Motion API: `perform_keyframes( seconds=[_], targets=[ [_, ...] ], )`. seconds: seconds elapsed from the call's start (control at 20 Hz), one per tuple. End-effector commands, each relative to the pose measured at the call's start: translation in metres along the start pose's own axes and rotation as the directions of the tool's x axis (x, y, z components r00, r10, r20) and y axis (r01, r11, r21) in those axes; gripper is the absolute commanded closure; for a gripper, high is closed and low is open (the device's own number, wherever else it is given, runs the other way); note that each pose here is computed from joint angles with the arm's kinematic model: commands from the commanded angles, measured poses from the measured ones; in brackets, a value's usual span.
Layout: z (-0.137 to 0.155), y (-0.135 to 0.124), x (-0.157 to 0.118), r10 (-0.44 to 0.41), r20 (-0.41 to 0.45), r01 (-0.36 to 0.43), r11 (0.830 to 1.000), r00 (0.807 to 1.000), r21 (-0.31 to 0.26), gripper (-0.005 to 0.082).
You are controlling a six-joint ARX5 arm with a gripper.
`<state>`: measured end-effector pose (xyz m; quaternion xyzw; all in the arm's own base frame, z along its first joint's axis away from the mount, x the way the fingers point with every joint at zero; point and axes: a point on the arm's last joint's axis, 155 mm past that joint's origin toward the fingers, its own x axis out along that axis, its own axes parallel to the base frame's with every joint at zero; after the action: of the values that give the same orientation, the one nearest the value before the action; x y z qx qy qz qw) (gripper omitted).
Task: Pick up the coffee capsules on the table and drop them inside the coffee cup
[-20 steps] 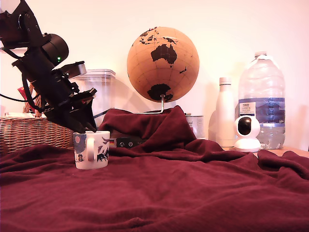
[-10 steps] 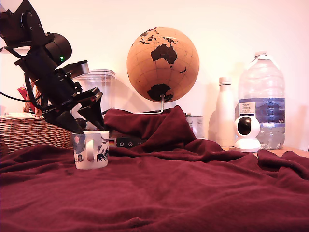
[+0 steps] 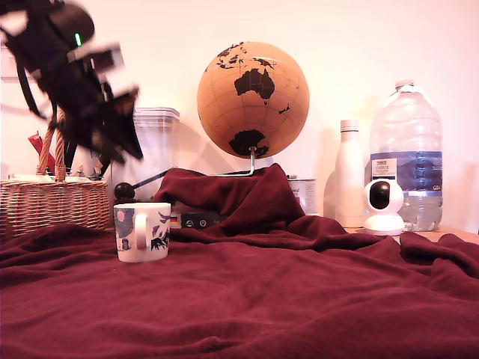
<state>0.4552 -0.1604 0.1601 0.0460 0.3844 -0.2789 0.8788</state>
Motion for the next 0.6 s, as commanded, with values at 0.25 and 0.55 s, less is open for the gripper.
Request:
perform_keyframes(
  seconds=[0.25,0.55],
  targets=[
    [0.023,-0.007,-0.034,0.017,0.080,-0.019,1.000,0.997,0.024,0.0789],
    [0.022,-0.006,-0.057,0.069,0.143,-0.076,0.996,0.987,0.039,0.0789]
  ],
)
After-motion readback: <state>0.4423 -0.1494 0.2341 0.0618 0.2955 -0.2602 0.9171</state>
